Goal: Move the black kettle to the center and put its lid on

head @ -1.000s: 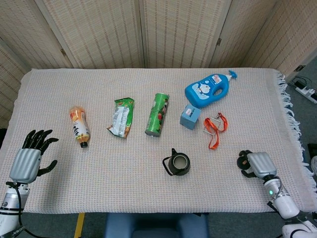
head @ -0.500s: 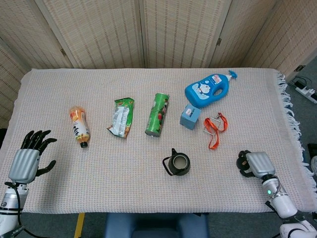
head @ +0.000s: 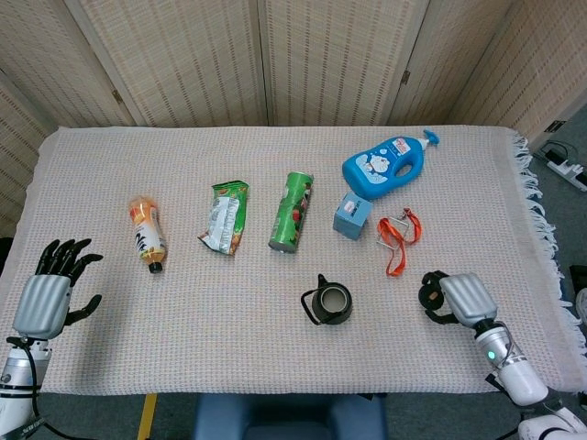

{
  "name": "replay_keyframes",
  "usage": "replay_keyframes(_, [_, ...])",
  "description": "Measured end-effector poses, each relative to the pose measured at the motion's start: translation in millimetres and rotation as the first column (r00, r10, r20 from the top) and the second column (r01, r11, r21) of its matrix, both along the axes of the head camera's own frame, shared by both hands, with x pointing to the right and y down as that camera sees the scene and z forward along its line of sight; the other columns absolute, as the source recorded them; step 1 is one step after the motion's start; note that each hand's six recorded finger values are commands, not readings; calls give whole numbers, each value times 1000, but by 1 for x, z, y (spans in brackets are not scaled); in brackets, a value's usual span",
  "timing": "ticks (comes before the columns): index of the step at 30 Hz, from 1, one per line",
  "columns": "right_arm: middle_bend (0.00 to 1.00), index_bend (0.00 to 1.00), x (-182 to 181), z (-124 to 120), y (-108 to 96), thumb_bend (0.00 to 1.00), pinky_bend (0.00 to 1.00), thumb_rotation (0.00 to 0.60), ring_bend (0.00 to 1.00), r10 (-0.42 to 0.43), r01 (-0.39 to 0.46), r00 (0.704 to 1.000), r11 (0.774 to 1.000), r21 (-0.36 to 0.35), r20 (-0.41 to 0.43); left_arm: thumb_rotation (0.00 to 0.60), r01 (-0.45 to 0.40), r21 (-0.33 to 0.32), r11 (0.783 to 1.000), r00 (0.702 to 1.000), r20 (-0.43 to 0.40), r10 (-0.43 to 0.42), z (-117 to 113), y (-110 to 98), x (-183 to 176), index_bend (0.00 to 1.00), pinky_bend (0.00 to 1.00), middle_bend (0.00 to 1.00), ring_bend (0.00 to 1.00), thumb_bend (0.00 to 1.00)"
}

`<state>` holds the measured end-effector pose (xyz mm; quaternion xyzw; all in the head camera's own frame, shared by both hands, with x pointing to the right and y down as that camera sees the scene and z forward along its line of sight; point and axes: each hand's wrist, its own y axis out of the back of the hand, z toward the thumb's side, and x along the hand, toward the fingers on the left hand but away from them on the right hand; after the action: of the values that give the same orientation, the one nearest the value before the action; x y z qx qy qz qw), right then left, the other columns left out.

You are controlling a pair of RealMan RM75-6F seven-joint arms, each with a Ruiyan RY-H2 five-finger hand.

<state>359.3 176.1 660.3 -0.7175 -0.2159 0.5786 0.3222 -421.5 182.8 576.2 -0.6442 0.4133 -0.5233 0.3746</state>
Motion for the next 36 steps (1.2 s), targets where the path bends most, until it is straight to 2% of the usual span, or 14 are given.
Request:
replay_keyframes(6, [431,416,-62,-21,-26,307,704,600,872,-125,122,986,992,32,109,600,1,5,1000,1000,1,-1,-3,0,1,249,0,87,56,231])
replay_keyframes(11, [431,417,-110,-22,-38,308,704,600,873,-244,241,960,970,36,140,600,5,6,1000,1000,3,-5,-5,2,-2,249,0,87,56,230])
replay_keyframes(15, [431,417,-141,-18,-40,307,704,600,872,-294,293,942,956,28,161,600,10,3,1000,1000,6,-10,-5,3,-4,249,0,87,55,230])
replay_keyframes(27, [423,417,-177,-7,-28,308,704,600,873,-395,394,909,918,36,134,600,12,-4,1000,1000,2,-12,-2,5,-7,249,0,87,55,230])
replay_keyframes(33, [389,409,-183,-1,-25,308,705,600,872,-408,407,905,913,39,121,600,14,-5,1000,1000,2,-14,-2,5,-8,249,0,87,56,230])
replay_keyframes(36, [367,371,-184,1,-26,307,704,600,869,-410,407,904,912,45,120,600,16,-4,1000,1000,2,-16,-2,5,-8,249,0,87,55,231])
